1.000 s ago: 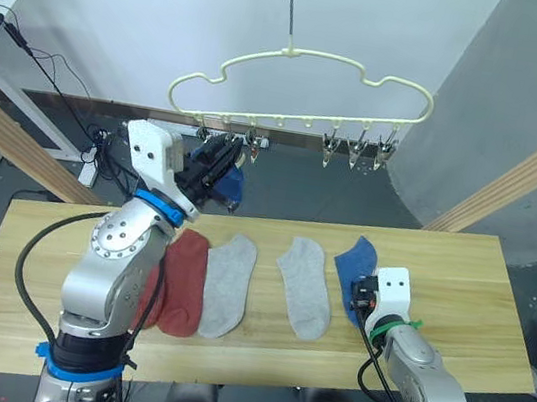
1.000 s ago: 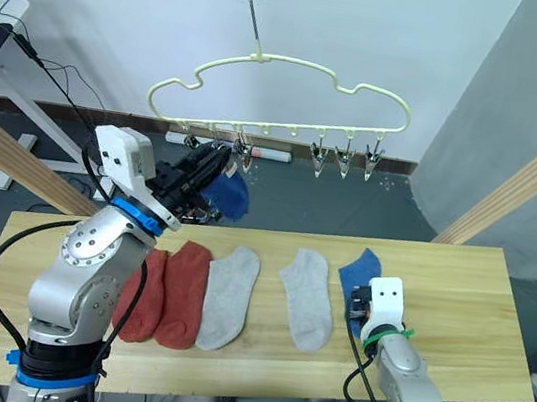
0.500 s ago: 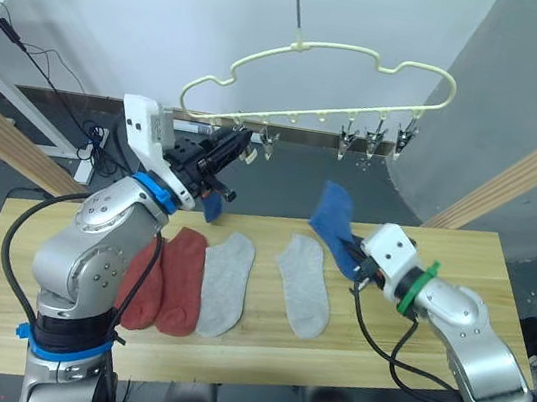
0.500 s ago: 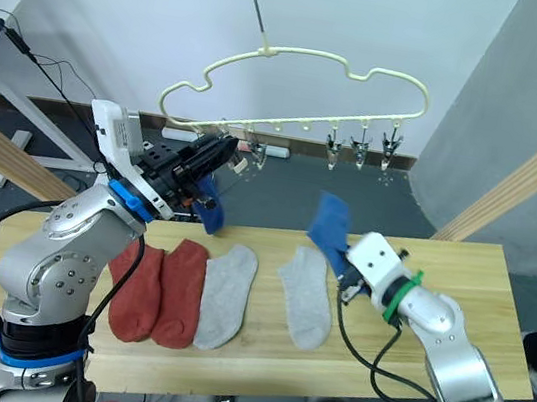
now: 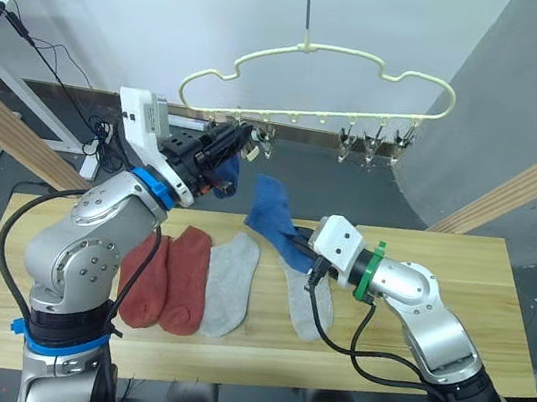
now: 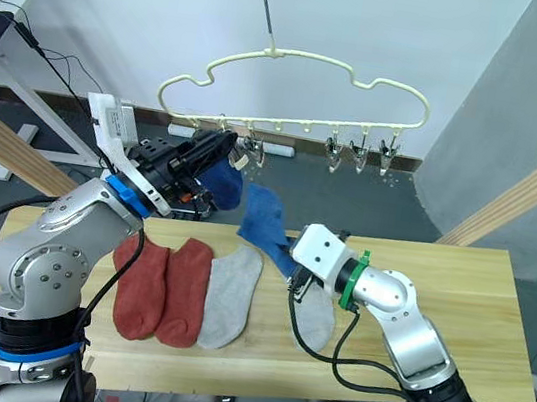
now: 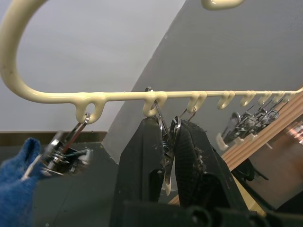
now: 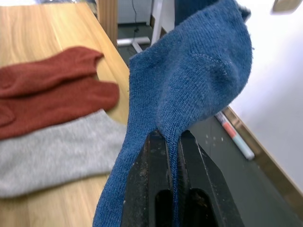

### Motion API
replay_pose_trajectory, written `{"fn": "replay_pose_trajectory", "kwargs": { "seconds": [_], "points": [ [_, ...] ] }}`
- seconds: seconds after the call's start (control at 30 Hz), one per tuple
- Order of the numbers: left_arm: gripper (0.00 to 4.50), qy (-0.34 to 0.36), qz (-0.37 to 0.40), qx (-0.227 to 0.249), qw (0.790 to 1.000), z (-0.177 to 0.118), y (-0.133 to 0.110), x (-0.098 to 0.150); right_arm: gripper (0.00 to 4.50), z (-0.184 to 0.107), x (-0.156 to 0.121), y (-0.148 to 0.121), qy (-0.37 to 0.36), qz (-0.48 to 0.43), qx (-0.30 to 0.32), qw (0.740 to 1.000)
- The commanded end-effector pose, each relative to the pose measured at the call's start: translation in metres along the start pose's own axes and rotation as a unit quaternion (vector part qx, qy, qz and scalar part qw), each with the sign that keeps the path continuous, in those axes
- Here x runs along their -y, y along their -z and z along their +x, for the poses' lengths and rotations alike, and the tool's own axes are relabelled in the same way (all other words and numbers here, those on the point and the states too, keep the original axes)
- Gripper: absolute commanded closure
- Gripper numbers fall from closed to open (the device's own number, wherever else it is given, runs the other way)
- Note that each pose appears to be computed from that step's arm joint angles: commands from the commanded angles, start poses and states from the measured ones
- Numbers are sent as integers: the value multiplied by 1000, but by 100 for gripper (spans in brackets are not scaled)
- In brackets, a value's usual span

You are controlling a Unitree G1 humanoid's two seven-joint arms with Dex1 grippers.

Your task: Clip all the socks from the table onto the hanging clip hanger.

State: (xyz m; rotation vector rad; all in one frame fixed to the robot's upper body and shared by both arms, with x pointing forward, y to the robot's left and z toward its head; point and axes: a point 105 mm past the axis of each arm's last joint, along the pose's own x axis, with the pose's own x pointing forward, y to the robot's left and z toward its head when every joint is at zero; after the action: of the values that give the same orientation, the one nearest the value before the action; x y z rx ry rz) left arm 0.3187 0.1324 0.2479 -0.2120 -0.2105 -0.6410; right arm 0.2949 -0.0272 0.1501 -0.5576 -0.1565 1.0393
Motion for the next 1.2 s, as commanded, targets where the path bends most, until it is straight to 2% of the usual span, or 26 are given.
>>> {"fn": "replay_pose_trajectory", "kwargs": {
  "seconds": [0.03,0.43,0.93,1.0,1.2],
  "points": [
    [426,24,17,30,999,-1,-17,13,450,0,3,-11,7,-13,22,1000],
    [426,24,14,28,999,-1,-15,13,450,10,8,-26,21,-8,56,998],
    [426,25,6,33,999,-2,-14,13,450,19,8,-32,24,-5,68,997],
    [354,22,15,27,999,-3,-13,12,450,21,8,-33,24,-5,70,997],
    [192,28,23,18,999,-6,-10,14,450,24,6,-34,21,-4,76,997]
  ]
}}
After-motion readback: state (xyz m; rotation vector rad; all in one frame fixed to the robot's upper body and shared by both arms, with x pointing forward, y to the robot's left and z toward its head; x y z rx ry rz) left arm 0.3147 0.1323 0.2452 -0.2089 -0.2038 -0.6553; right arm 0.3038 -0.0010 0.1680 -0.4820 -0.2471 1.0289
